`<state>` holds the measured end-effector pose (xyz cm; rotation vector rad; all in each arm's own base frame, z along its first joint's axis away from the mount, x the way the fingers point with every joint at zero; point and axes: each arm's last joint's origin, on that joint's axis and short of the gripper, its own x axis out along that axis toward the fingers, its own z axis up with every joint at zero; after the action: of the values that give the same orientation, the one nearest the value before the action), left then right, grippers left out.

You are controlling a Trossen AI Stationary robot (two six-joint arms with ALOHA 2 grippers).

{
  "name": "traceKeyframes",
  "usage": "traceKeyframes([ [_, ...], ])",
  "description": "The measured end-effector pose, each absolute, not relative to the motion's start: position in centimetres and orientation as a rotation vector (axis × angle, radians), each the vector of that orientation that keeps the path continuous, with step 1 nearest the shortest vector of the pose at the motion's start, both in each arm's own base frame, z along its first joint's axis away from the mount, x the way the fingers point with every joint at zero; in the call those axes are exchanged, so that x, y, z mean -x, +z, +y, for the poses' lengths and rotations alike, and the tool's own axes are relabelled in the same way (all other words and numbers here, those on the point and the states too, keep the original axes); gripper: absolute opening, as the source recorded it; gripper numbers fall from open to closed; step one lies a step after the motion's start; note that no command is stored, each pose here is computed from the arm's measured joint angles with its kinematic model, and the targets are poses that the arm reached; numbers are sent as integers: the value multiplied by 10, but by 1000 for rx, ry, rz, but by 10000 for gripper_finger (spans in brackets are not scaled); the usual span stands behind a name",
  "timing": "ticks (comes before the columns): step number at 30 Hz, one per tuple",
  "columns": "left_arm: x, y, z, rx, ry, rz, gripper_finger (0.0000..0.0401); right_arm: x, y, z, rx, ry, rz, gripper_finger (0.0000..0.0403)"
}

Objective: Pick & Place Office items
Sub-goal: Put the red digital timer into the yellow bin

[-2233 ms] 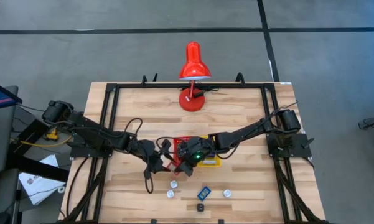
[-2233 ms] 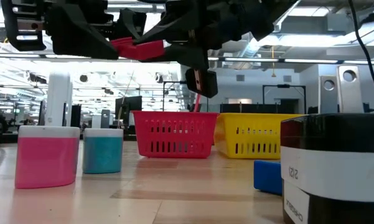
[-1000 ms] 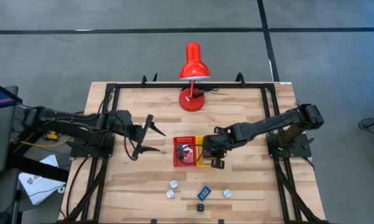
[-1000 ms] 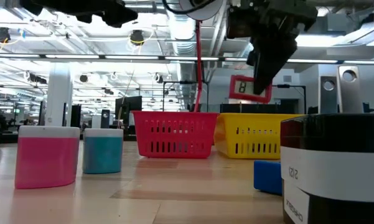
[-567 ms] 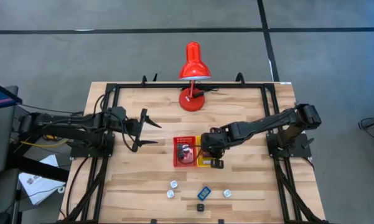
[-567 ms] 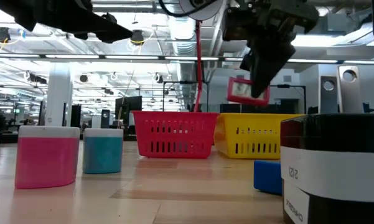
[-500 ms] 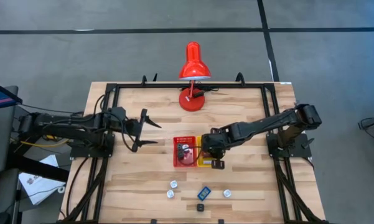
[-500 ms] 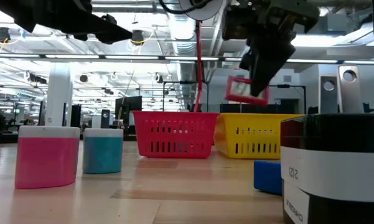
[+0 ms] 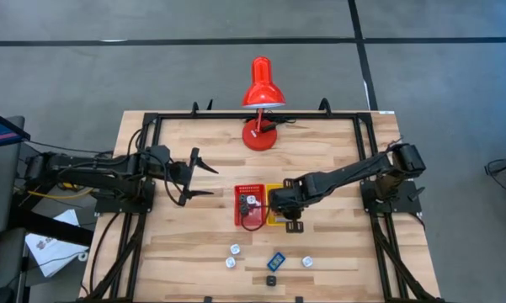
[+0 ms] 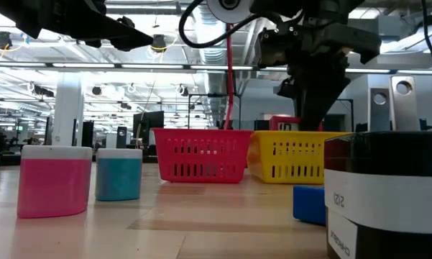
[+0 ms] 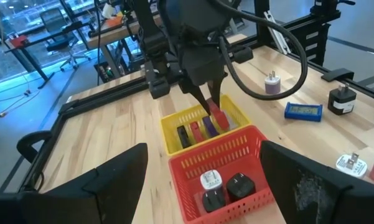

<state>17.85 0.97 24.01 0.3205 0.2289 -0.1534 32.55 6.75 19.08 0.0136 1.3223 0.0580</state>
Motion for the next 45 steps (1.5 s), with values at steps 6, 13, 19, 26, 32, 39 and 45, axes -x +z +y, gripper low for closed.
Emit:
traceKeyframes([
  [6,-179,240,10,-322,-153,227,305,-325,191,68,2,50,1326,50],
  [13,-179,240,10,-322,-153,227,304,-324,191,68,18,32,1328,50],
  [19,-179,240,10,-322,-153,227,304,-323,191,73,18,40,1328,50],
  [26,-179,240,10,-322,-153,227,305,-322,191,76,27,24,1325,50],
  [32,-179,240,10,-321,-153,227,304,-322,191,75,36,-9,1321,50],
  [39,-179,240,10,-321,-153,227,305,-322,191,78,48,-30,1311,50],
  [45,-179,240,10,-321,-153,227,304,-319,191,86,77,-65,1304,50],
])
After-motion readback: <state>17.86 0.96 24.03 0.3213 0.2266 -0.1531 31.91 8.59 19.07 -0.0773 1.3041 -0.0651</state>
